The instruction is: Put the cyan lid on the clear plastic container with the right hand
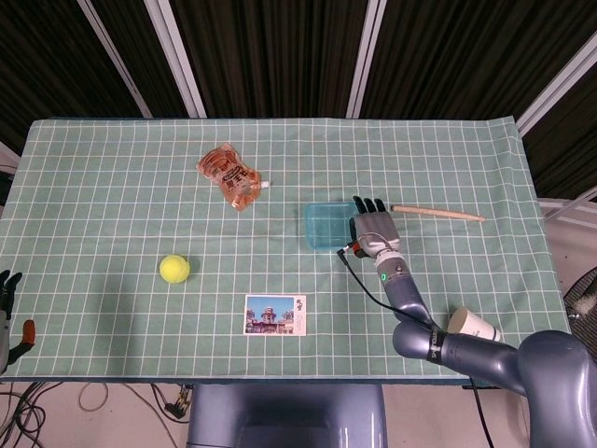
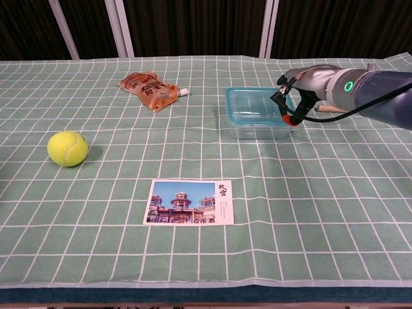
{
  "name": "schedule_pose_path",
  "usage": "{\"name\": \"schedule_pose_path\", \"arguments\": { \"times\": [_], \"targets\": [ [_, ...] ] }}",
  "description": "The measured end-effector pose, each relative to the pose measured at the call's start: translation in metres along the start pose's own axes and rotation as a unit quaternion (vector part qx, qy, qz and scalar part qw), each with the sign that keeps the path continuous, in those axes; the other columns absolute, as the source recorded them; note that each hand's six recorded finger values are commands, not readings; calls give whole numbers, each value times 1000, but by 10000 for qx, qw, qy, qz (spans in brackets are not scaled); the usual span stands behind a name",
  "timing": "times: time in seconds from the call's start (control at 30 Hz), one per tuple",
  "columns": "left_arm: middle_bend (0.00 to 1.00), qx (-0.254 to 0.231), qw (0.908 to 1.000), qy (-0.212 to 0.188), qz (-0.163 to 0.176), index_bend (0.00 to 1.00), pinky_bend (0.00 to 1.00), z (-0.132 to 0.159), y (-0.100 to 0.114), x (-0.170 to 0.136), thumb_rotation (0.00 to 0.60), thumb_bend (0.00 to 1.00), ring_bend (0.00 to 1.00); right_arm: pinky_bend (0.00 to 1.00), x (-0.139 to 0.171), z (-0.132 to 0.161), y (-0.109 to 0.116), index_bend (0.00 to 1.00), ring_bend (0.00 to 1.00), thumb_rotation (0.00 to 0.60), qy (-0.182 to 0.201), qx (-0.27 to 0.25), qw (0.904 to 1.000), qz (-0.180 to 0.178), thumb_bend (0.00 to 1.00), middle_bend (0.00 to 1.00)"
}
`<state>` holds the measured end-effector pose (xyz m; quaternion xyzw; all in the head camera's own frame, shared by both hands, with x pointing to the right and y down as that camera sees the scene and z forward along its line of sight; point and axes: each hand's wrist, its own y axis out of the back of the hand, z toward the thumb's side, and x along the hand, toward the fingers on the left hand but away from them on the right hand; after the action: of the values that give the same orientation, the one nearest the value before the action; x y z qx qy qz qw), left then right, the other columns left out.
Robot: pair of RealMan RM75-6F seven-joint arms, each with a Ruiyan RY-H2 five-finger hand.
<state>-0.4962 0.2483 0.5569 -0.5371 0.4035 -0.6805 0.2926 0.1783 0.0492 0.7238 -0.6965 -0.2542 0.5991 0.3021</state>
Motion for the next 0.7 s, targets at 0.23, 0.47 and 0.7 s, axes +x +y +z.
{"name": "schedule_pose_path", "arguments": {
  "times": [0.23,0.47,0.7],
  "targets": [
    [0,-12,10000,-3,-14,47,0,0,0,0,600,504,0,0,-6,5,24,605,0,600,-74,-198,9994,-272,501,0],
    [0,-68,10000,33,-57,47,0,0,-1,0,600,504,0,0,-15,7,41,605,0,600,-170,-360,9983,-433,501,0],
    [0,-92,9999,67,-94,47,0,-1,-1,0,600,504,0,0,-32,8,41,605,0,600,-316,-346,9980,-426,501,0]
  ]
}}
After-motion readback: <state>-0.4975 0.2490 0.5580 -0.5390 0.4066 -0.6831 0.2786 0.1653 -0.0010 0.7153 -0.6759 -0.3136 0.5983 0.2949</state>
